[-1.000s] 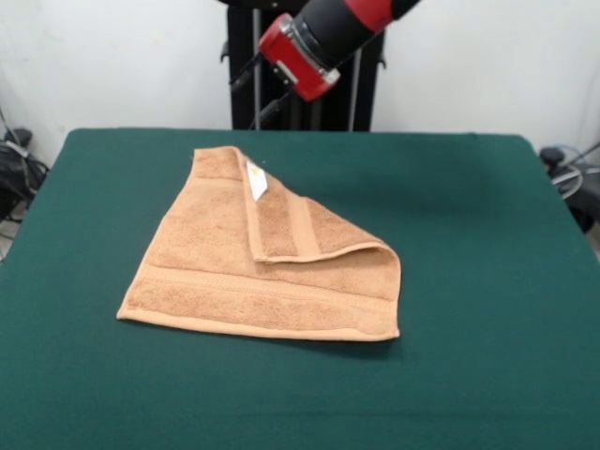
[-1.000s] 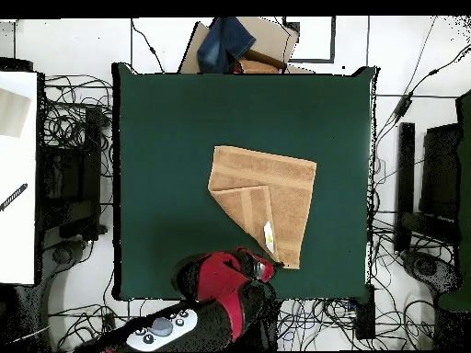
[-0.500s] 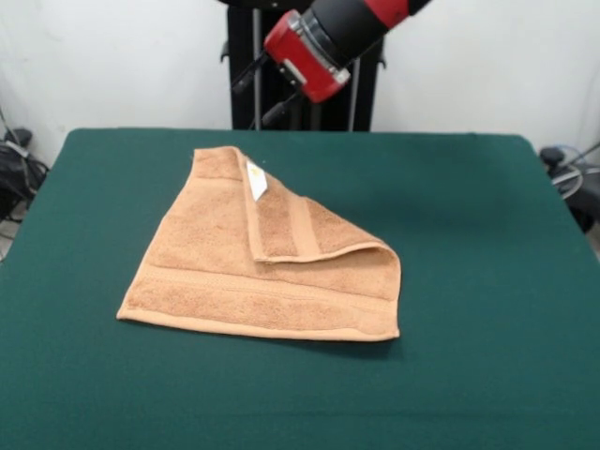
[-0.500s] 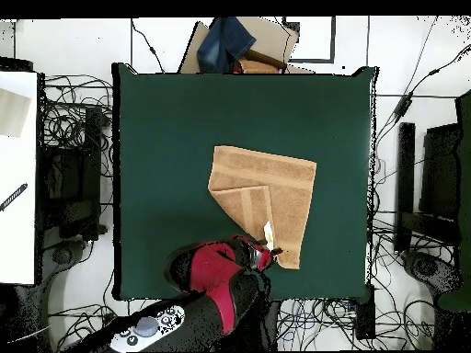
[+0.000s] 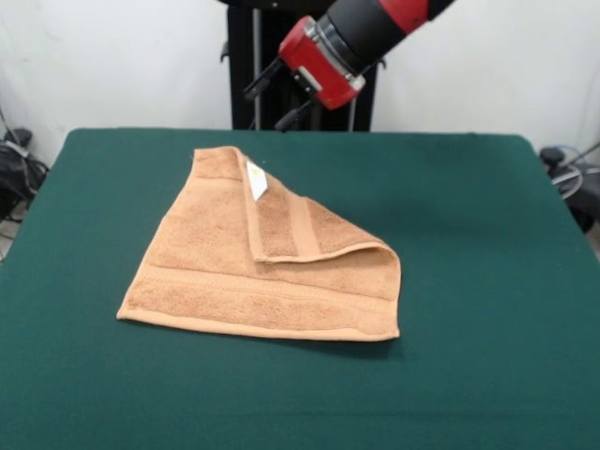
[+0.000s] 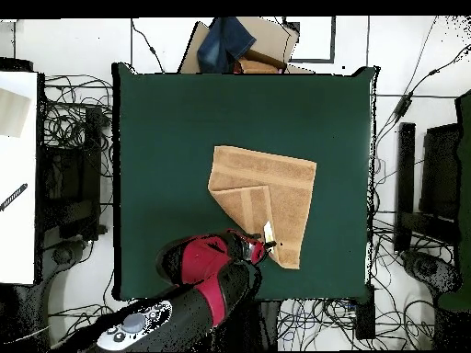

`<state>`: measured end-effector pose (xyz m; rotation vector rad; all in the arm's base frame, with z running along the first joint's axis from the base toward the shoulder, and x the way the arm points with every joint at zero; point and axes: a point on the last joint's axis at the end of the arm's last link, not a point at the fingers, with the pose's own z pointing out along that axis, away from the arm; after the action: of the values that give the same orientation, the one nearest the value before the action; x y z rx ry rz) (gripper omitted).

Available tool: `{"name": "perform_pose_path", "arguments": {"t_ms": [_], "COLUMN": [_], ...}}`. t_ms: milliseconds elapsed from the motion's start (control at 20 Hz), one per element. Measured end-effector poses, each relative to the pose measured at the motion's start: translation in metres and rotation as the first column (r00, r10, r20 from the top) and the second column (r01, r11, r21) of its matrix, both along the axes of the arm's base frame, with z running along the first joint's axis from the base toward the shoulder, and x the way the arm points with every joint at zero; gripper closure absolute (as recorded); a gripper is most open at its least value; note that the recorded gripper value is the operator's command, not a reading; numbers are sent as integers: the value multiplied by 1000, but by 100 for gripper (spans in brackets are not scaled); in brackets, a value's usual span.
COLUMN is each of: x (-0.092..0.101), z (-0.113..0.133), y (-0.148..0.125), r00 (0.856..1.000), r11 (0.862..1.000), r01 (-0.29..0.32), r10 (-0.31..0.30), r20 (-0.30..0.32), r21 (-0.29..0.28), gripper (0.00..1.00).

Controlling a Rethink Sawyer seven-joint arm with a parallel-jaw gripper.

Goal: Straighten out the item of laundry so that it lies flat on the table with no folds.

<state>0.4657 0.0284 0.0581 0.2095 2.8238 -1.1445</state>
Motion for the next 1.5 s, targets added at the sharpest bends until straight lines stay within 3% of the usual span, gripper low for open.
{"name": "perform_pose_path", "arguments": {"t_ms": [700,1500], "x": [20,42], "z": [17,9], "y": [3,14], "r00": [1000,999], "r11": [1000,999], "r01": [1,-39], "r10": [-1,39], "r20": [9,11], "r21": [-19,-21], "gripper": [0,0]}}
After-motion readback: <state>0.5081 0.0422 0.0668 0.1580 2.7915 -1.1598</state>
